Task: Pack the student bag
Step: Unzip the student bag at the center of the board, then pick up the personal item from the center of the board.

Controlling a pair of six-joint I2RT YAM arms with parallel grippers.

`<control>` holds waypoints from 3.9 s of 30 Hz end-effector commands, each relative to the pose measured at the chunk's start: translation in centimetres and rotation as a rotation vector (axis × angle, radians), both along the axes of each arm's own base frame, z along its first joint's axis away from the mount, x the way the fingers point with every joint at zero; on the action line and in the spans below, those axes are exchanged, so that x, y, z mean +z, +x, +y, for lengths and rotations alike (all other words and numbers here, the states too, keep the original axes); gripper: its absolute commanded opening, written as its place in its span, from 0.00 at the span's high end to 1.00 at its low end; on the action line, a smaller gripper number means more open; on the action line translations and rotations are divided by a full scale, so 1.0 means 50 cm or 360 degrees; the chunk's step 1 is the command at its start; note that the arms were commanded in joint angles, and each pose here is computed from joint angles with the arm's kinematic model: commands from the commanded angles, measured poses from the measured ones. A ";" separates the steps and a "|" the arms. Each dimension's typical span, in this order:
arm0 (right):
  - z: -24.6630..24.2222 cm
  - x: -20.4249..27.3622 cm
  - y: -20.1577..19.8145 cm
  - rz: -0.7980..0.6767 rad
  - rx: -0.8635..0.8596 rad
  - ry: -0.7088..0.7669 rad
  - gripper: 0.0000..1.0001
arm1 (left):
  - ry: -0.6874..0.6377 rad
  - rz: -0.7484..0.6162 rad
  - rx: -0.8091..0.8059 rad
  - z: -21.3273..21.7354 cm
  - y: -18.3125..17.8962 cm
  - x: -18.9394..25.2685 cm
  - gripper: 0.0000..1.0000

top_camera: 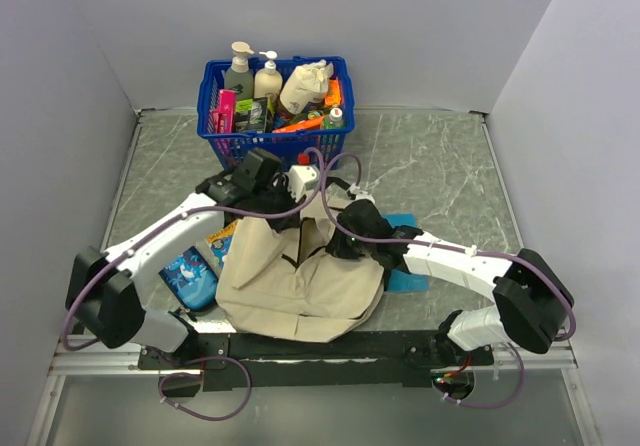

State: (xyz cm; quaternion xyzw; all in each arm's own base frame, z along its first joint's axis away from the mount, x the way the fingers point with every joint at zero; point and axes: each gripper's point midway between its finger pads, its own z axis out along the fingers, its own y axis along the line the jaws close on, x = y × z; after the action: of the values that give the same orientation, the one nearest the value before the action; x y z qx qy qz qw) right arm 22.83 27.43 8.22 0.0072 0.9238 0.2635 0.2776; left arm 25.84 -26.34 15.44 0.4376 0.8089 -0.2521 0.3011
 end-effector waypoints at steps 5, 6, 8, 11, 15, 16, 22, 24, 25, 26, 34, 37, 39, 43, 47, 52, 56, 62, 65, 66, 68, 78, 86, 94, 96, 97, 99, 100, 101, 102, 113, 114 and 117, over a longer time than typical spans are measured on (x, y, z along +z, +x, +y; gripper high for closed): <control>0.052 0.117 0.014 -0.0189 0.0170 0.0222 0.83 | -0.0132 -0.0574 0.0047 0.059 0.019 0.289 0.99; 0.060 0.128 0.014 -0.0202 0.0191 0.0240 0.83 | -0.0113 -0.0584 0.0065 0.073 0.018 0.291 0.99; 0.081 0.158 0.014 -0.0228 0.0249 0.0298 0.83 | -0.0039 -0.0627 0.0108 0.106 0.010 0.285 0.99; 0.114 0.187 0.009 -0.0247 0.0340 0.0368 0.83 | 0.0100 -0.0680 0.0201 0.167 0.006 0.262 0.99; 0.166 0.213 -0.010 -0.0256 0.0490 0.0447 0.83 | 0.0268 -0.0674 0.0327 0.262 -0.008 0.224 0.99; 0.179 0.228 -0.011 -0.0268 0.0525 0.0477 0.83 | 0.0307 -0.0683 0.0346 0.280 -0.010 0.217 0.99; 0.207 0.263 -0.005 -0.0317 0.0641 0.0492 0.60 | 0.0598 -0.0680 0.0525 0.414 -0.031 0.143 0.99; 0.170 0.294 0.030 -0.0406 0.0533 0.0481 0.48 | 0.0615 -0.0689 0.0620 0.447 -0.038 0.128 0.99; 0.124 0.289 0.076 -0.0422 0.0409 0.0475 0.39 | 0.0599 -0.0733 0.0662 0.455 -0.032 0.135 0.99; 0.099 0.310 0.095 -0.0467 0.0347 0.0510 0.37 | 0.0586 -0.0757 0.0707 0.464 -0.034 0.137 0.99; 0.015 0.167 0.268 -0.0373 0.0014 0.0199 0.27 | 0.0657 -0.0913 0.1223 0.591 -0.016 0.185 0.99; 0.031 0.126 0.311 -0.0327 0.0003 0.0158 0.22 | 0.0654 -0.0924 0.1291 0.613 -0.023 0.187 0.99; 0.047 0.126 0.339 -0.0360 -0.0012 0.0117 0.19 | 0.0655 -0.0926 0.1305 0.617 -0.028 0.186 0.99; 0.095 0.079 0.372 -0.0388 0.0014 -0.0073 0.12 | 0.0595 -0.0895 0.1230 0.598 -0.028 0.180 0.99; 0.116 0.048 0.402 -0.0381 -0.0061 -0.0246 0.11 | 0.0604 -0.0873 0.1230 0.600 -0.020 0.164 0.99; 0.159 0.007 0.425 -0.0465 -0.0051 -0.0399 0.10 | 0.0611 -0.0811 0.1163 0.590 -0.021 0.120 0.99; 0.168 -0.020 0.441 -0.0484 -0.0048 -0.0490 0.08 | 0.0617 -0.0782 0.1107 0.583 -0.026 0.101 0.99; 0.198 -0.053 0.430 -0.0502 0.0017 -0.0717 0.00 | 0.0660 -0.0747 0.1025 0.575 -0.038 0.080 0.99; 0.207 -0.083 0.414 -0.0439 0.0054 -0.0808 0.00 | 0.0644 -0.0722 0.0990 0.565 -0.045 0.074 0.99; 0.209 -0.096 0.408 -0.0421 0.0071 -0.0835 0.00 | 0.0639 -0.0725 0.0985 0.563 -0.047 0.077 0.99; 0.215 -0.103 0.389 -0.0431 0.0105 -0.0892 0.01 | 0.0629 -0.0725 0.0957 0.557 -0.050 0.081 0.99; 0.174 -0.115 0.318 -0.0351 0.0169 -0.1132 0.00 | 0.0795 -0.0715 0.0843 0.574 -0.078 0.087 0.99; 0.181 -0.133 0.304 -0.0283 0.0226 -0.1204 0.00 | 0.0882 -0.0696 0.0839 0.590 -0.089 0.083 0.99; 0.111 -0.144 0.286 -0.0163 0.0185 -0.1288 0.06 | 0.0840 -0.0702 0.0742 0.567 -0.095 0.085 0.99; 0.063 -0.154 0.273 -0.0095 0.0128 -0.1329 0.08 | 0.0802 -0.0711 0.0728 0.558 -0.092 0.089 0.99; 0.049 -0.139 0.273 -0.0102 0.0090 -0.1308 0.09 | 0.0791 -0.0713 0.0721 0.555 -0.091 0.091 0.99; -0.010 -0.166 0.247 -0.0014 0.0046 -0.1342 0.11 | 0.0773 -0.0711 0.0698 0.548 -0.090 0.090 0.99; -0.019 -0.152 0.241 -0.0019 0.0018 -0.1313 0.12 | 0.0768 -0.0713 0.0696 0.547 -0.090 0.091 0.99; -0.031 -0.156 0.234 -0.0005 0.0000 -0.1299 0.13 | 0.0769 -0.0708 0.0688 0.546 -0.089 0.088 0.99; -0.060 -0.179 0.207 0.0045 -0.0005 -0.1329 0.13 | 0.0767 -0.0718 0.0687 0.545 -0.087 0.090 0.99; -0.093 -0.110 0.199 -0.0056 -0.0116 -0.1174 0.11 | 0.0715 -0.0725 0.0681 0.533 -0.076 0.093 0.99; -0.080 -0.094 0.214 -0.0099 -0.0113 -0.1112 0.07 | 0.0705 -0.0728 0.0678 0.531 -0.076 0.093 0.99; -0.070 -0.047 0.254 -0.0197 -0.0123 -0.1011 0.02 | 0.0688 -0.0732 0.0683 0.528 -0.072 0.098 0.99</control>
State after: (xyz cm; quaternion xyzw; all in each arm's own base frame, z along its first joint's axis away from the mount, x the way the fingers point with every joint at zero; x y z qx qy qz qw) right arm 34.93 25.52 3.45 -0.0462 0.9430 -0.0509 0.3256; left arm 21.84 1.08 18.42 0.3540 0.8408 0.1142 0.3932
